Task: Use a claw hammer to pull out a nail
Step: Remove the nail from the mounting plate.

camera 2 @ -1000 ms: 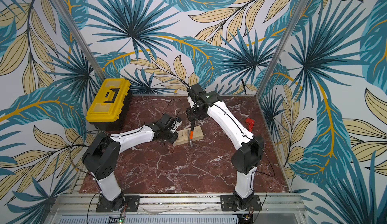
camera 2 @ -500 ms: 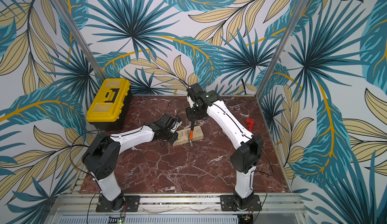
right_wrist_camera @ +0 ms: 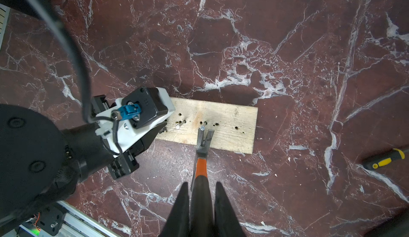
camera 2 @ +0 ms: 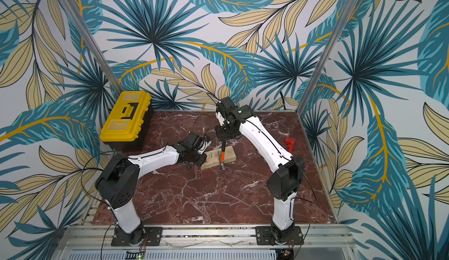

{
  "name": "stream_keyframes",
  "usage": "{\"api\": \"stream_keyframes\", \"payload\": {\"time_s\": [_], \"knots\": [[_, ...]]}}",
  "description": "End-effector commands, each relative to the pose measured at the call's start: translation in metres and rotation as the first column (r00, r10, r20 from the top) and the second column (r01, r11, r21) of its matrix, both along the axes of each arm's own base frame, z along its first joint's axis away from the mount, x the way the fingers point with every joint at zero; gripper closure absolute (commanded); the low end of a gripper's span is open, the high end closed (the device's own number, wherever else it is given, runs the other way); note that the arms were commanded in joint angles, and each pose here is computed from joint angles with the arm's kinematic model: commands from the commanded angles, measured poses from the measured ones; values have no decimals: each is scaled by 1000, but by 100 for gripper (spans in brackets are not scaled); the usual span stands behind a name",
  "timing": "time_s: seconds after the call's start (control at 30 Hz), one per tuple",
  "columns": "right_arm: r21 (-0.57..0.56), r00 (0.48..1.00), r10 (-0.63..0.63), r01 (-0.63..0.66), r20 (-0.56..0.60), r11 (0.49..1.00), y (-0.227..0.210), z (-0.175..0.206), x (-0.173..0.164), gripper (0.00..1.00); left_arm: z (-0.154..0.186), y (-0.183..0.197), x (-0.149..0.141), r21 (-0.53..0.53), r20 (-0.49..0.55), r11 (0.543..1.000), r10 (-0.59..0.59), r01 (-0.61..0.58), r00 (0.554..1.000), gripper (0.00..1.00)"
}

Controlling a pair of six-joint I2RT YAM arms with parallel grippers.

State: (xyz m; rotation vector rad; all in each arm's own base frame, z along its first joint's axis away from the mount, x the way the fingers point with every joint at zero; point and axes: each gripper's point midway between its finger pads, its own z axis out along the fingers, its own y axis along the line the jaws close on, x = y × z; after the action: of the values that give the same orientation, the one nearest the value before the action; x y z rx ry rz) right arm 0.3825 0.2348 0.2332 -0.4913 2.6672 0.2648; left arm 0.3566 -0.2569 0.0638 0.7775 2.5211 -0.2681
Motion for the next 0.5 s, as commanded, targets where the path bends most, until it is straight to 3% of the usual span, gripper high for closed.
{"api": "stream_keyframes", "payload": {"time_s": [0.0, 0.47], "knots": [[39, 998, 27, -29, 62, 999, 11, 13, 11, 100, -37, 12, -29, 76, -151, 997, -15, 27, 988, 68], [38, 995, 37, -41, 94, 998, 12, 18, 14, 100, -40, 12, -28, 84, -156, 996, -11, 24, 988, 68]]}}
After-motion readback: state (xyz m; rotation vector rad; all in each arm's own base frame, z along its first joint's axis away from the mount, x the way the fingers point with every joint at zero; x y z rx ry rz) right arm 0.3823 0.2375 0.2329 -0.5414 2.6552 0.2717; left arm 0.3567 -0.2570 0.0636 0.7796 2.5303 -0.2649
